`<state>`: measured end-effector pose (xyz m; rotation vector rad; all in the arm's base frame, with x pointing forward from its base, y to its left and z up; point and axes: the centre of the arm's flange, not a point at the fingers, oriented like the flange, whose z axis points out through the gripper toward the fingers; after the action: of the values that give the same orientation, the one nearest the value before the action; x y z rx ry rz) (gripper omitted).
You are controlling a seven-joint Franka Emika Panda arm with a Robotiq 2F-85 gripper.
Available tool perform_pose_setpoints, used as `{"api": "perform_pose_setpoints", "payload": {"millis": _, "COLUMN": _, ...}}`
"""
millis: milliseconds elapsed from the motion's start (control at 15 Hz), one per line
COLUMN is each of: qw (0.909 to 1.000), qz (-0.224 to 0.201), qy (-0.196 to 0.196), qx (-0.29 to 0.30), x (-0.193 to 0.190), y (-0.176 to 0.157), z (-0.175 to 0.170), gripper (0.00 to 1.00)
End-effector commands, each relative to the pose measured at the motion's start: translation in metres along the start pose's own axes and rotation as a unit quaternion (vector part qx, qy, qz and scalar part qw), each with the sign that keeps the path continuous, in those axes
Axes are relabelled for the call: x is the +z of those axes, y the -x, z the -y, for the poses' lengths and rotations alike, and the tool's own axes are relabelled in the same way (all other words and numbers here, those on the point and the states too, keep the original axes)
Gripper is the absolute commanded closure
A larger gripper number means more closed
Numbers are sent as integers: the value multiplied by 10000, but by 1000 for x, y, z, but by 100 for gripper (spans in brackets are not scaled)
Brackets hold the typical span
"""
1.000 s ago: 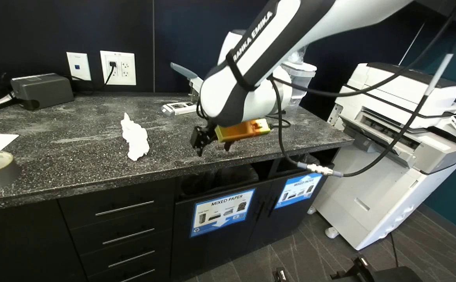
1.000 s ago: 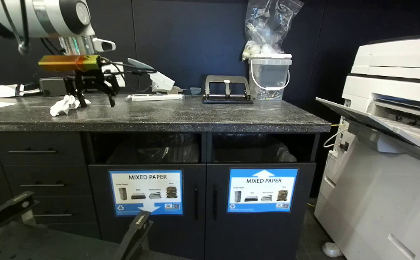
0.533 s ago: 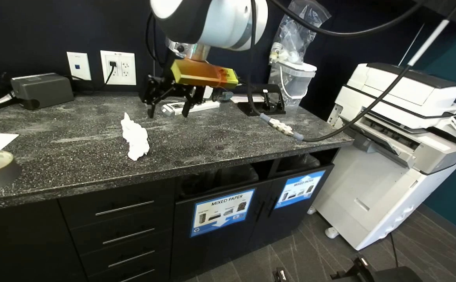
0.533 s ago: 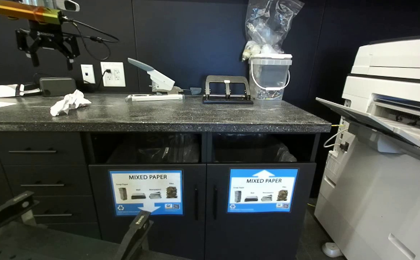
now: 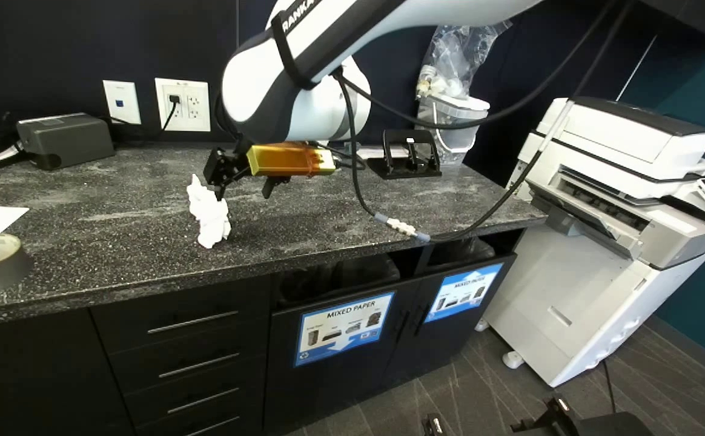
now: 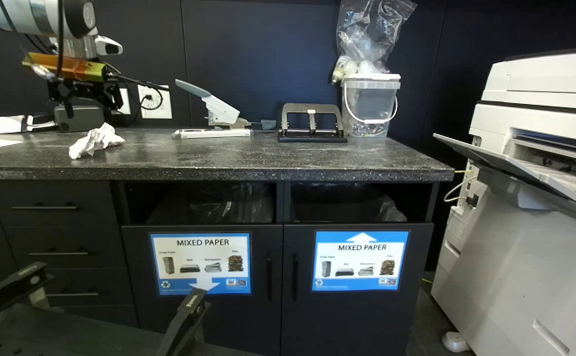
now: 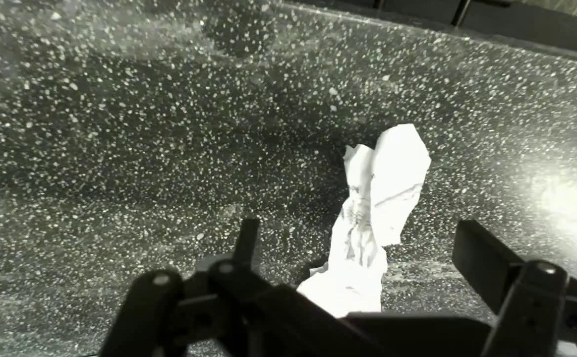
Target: Put the tissues into the rubbish bin.
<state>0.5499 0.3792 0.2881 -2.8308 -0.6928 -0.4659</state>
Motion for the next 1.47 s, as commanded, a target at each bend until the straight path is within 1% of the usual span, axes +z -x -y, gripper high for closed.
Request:
{"api": "perform_pose_setpoints", "payload": {"millis": 0, "qw": 9997, "qz": -220, "qy": -124, "qx": 60, "x": 39, "y": -33, "z": -8, "gripper": 0}}
{"api": "perform_pose_setpoints", "payload": {"millis": 200, "qw": 9994, "qz": -204, "qy": -278, "qx": 97, "x": 53, "y": -45, "z": -3, "gripper": 0}}
{"api": "perform_pose_setpoints", "payload": {"millis": 333, "qw": 9990, "qz": -185, "qy": -401, "qx": 77, "x": 54, "y": -52, "z": 5, "gripper": 0}}
{"api": "perform_pose_setpoints", "payload": {"millis": 533, "qw": 9986, "qz": -92, "qy": -510, "qx": 40, "x": 66, "y": -52, "z": 20, "gripper": 0}}
{"api": "perform_pose_setpoints", "payload": {"millis": 667, "qw": 9988, "qz": 12, "qy": -488, "qx": -18, "x": 78, "y": -50, "z": 28, "gripper": 0}}
{"api": "perform_pose_setpoints", "payload": {"millis": 933, "qw": 9993, "qz": 218, "qy": -289, "qx": -129, "x": 94, "y": -46, "z": 37, "gripper": 0}}
{"api": "perform_pose_setpoints", "payload": {"millis": 1000, "qw": 9992, "qz": 235, "qy": -276, "qx": -150, "x": 98, "y": -44, "z": 37, "gripper": 25}}
{"api": "perform_pose_setpoints", "payload": {"millis": 1067, "qw": 9993, "qz": 237, "qy": -251, "qx": -159, "x": 101, "y": -44, "z": 37, "gripper": 26}}
{"api": "perform_pose_setpoints", "payload": {"millis": 1267, "qw": 9993, "qz": 251, "qy": -187, "qx": -192, "x": 94, "y": -50, "z": 37, "gripper": 49}}
{"api": "perform_pose_setpoints", "payload": {"millis": 1333, "qw": 9993, "qz": 250, "qy": -172, "qx": -209, "x": 89, "y": -53, "z": 38, "gripper": 58}}
{"api": "perform_pose_setpoints", "payload": {"millis": 1400, "qw": 9994, "qz": 238, "qy": -159, "qx": -213, "x": 83, "y": -56, "z": 38, "gripper": 65}}
